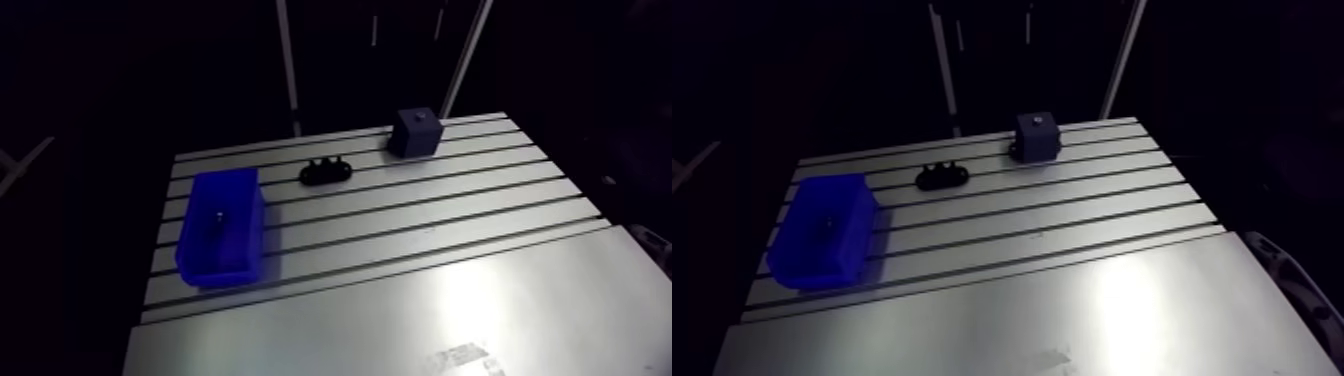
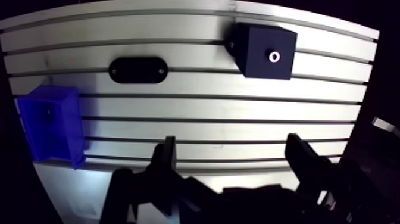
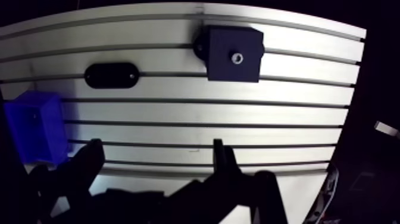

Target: Pick up the M10 bolt and insert it into the hole until fully seated.

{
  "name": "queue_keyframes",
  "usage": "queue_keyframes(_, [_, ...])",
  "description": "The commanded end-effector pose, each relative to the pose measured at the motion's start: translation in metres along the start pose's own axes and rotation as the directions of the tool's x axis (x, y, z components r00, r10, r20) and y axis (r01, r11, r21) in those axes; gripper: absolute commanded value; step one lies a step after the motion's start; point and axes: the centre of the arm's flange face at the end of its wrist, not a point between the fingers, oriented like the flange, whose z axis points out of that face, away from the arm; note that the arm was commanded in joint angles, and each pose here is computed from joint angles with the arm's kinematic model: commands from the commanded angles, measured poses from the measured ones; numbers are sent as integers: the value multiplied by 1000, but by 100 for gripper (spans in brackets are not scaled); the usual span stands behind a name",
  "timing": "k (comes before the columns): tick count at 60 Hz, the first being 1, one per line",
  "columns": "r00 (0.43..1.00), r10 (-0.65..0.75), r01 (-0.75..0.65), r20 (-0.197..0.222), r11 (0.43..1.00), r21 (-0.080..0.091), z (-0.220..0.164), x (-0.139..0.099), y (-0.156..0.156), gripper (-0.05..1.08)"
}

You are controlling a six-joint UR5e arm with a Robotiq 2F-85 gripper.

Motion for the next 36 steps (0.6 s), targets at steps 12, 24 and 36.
queue_keyframes(12, [996,-63,63,-60,998,-8,-39,-76,-62,2])
queue_keyframes(24, [995,-51,51,-88,999,6,-47,-94,-64,4])
queue_keyframes(36, [990,-26,35,-139,998,61,-61,-100,-65,5])
